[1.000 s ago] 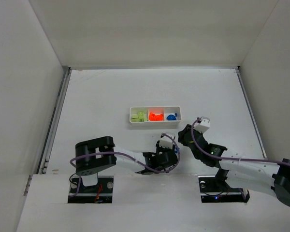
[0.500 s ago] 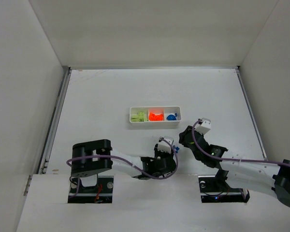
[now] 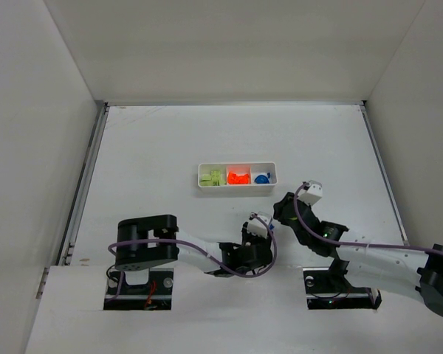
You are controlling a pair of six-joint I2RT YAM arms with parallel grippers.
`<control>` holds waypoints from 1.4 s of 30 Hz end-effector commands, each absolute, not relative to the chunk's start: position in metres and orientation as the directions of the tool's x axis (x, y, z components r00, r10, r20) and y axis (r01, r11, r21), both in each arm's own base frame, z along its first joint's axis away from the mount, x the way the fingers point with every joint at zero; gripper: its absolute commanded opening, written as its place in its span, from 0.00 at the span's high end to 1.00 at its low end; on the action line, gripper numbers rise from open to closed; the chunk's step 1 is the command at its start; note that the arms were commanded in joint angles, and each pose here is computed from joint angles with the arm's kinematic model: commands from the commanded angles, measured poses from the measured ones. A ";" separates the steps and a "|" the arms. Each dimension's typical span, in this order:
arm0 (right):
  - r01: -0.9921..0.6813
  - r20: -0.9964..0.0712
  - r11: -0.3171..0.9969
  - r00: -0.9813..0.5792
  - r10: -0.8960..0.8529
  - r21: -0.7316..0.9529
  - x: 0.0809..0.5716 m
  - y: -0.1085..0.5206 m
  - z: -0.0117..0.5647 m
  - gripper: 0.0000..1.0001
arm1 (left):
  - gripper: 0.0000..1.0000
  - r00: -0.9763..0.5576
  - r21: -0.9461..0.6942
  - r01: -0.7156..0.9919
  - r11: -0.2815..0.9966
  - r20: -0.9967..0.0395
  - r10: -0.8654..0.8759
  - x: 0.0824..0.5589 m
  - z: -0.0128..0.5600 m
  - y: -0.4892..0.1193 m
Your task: Sort the legos into containers by color
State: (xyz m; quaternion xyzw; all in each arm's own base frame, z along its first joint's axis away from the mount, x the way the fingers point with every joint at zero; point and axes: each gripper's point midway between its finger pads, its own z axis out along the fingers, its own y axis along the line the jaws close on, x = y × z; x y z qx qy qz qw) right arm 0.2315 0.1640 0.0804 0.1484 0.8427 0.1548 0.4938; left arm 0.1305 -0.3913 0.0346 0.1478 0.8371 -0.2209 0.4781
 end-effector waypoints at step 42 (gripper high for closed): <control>-0.022 -0.734 0.964 -0.654 0.186 0.264 0.177 0.216 0.038 0.56 | 0.85 -0.536 -0.472 0.319 0.822 -0.805 -0.255 0.266 0.154 -0.366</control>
